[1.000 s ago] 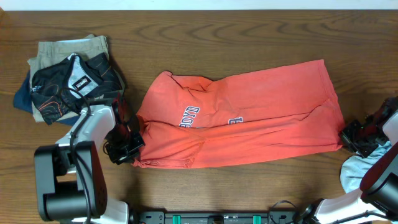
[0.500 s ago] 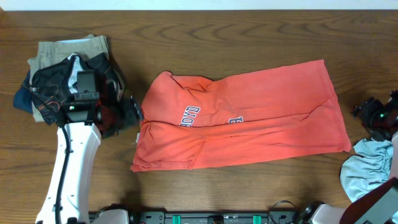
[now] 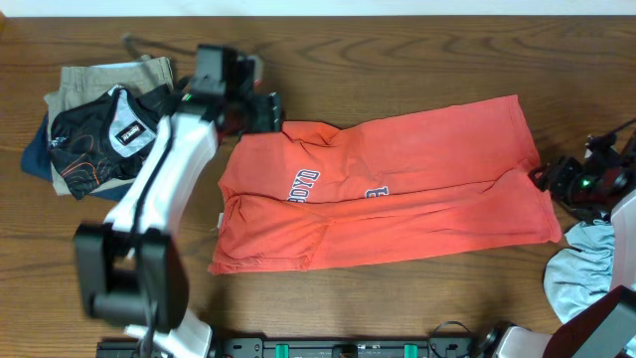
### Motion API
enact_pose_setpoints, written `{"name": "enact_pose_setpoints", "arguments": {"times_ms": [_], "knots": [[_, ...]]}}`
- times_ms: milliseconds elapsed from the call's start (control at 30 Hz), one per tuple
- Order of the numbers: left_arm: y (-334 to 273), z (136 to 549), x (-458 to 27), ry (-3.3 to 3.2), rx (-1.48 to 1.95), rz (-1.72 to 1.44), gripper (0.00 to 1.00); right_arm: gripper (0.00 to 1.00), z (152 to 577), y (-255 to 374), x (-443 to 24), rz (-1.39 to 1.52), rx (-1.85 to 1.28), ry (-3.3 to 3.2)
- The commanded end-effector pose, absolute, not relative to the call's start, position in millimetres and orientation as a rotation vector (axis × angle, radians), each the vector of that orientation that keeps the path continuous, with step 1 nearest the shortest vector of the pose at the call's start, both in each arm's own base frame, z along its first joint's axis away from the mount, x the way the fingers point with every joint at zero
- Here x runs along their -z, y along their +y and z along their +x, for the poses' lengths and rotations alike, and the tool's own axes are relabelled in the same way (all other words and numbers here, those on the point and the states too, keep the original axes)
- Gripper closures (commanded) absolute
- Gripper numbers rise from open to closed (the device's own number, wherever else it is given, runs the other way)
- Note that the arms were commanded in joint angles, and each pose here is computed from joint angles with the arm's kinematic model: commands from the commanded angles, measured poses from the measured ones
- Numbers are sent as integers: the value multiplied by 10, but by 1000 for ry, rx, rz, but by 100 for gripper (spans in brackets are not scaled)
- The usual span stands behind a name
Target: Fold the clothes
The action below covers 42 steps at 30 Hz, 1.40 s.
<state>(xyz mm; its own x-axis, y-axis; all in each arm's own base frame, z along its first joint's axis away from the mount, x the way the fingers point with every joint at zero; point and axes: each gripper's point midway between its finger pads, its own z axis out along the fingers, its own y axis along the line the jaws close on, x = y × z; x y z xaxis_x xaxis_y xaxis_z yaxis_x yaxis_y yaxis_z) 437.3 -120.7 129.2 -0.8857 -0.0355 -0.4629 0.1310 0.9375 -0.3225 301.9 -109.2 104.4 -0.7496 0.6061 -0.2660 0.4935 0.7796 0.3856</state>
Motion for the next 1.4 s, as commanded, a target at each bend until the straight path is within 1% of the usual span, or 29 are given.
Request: {"name": "enact_pose_setpoints", "arguments": {"times_ms": [0,100,200,400,900,933,967,1000,1033,1067,1167,1233,1367], "knots": [[-1328,4657,-1261,2593,401,193,25,41,3018,-1039,-1049,764,-365,2634],[-1390,4816,-1085,2602,305,278,25,41,2990,-1040,-1030,767,-343,2651],[-1495,4840,-866,2618,293,367,25,40,2982,-1038,-1027,769,-342,2655],[-1581,4844,-525,2663,294,393,25,41,2964,-1030,-1020,774,-344,2662],[-1525,4719,-55,2767,250,425,25,42,2953,-1024,-1016,776,-346,2667],[-1522,4705,-40,2771,249,425,30,42,2953,-1024,-1016,776,-346,2667],[-1518,4690,-26,2776,249,426,37,42,2953,-1024,-1016,776,-347,2666],[-1515,4673,-15,2782,248,426,47,43,2953,-1024,-1016,777,-347,2666],[-1510,4662,-10,2788,248,426,60,44,2953,-1024,-1016,776,-346,2667],[-1506,4649,-6,2794,247,426,71,45,2953,-1024,-1016,777,-347,2666],[-1502,4634,-2,2800,247,426,91,52,2959,-1027,-1019,775,-346,2664],[-1499,4635,-29,2800,249,411,94,57,2967,-1032,-1021,774,-344,2661],[-1501,4727,-236,2761,263,347,93,62,3018,-1061,-1040,762,-333,2639]]}}
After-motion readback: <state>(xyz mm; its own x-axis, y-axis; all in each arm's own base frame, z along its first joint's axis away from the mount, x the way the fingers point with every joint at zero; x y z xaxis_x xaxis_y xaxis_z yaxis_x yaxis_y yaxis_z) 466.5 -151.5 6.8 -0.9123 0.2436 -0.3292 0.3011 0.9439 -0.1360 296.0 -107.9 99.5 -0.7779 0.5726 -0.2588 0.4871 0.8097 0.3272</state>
